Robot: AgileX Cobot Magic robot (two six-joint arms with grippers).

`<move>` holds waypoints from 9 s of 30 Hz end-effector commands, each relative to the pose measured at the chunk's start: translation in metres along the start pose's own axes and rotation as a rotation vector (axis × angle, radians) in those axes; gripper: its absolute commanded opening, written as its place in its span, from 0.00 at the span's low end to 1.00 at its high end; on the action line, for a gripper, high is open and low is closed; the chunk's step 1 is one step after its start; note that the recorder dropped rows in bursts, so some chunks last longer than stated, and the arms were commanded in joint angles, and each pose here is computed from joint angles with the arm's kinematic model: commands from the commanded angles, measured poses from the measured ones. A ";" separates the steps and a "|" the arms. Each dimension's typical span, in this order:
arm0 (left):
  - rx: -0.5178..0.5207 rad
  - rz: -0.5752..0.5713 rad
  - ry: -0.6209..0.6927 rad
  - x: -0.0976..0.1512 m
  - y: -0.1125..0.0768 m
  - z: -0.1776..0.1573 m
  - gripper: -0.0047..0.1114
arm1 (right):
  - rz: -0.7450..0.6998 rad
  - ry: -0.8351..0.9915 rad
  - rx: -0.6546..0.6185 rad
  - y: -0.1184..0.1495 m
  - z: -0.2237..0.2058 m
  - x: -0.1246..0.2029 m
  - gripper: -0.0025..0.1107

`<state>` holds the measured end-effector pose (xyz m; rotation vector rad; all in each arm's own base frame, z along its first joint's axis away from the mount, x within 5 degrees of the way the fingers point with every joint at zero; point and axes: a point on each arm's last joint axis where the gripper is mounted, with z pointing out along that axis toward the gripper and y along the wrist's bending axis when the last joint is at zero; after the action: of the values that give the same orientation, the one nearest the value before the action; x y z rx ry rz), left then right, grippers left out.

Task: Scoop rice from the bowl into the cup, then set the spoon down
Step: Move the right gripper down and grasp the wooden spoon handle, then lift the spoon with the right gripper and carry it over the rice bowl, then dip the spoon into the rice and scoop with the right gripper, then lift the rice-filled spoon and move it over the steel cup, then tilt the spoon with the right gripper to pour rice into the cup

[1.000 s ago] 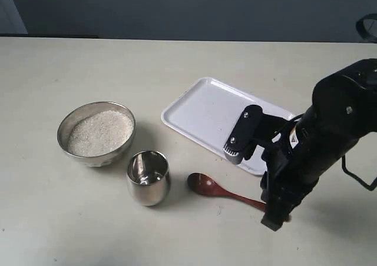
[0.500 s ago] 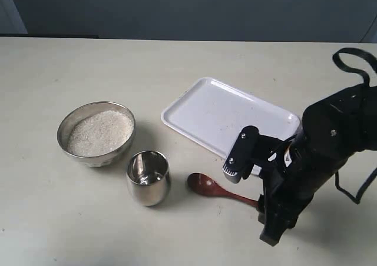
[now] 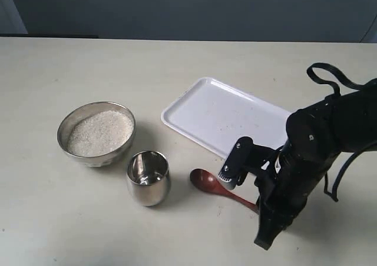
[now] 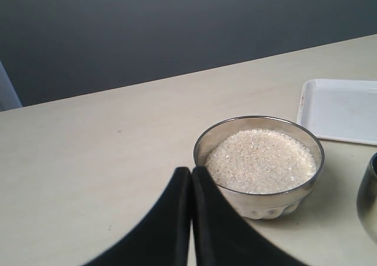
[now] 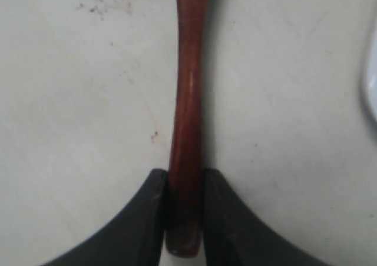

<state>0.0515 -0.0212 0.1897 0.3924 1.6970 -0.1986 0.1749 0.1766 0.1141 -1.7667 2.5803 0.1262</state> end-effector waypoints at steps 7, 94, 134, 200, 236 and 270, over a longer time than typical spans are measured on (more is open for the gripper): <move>0.000 -0.002 -0.019 -0.002 0.000 -0.001 0.04 | -0.005 0.044 -0.025 0.003 0.005 0.005 0.02; 0.001 -0.006 -0.019 -0.002 0.000 -0.001 0.04 | -1.213 -0.013 1.082 0.017 -0.040 -0.225 0.02; 0.001 -0.006 -0.019 -0.002 0.000 -0.001 0.04 | -0.840 0.006 0.609 0.013 -0.062 -0.222 0.02; 0.001 -0.006 -0.019 -0.002 0.000 -0.001 0.04 | -0.483 0.158 0.325 0.029 -0.115 -0.088 0.02; 0.001 -0.006 -0.019 -0.002 0.000 -0.001 0.04 | -0.466 0.053 0.449 0.043 -0.102 -0.091 0.02; 0.000 -0.004 -0.019 -0.002 0.000 -0.001 0.04 | -0.471 0.041 0.612 0.084 -0.081 -0.067 0.02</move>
<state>0.0515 -0.0212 0.1897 0.3924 1.6970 -0.1986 0.1289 0.2644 0.2019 -2.0708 1.8668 -0.6353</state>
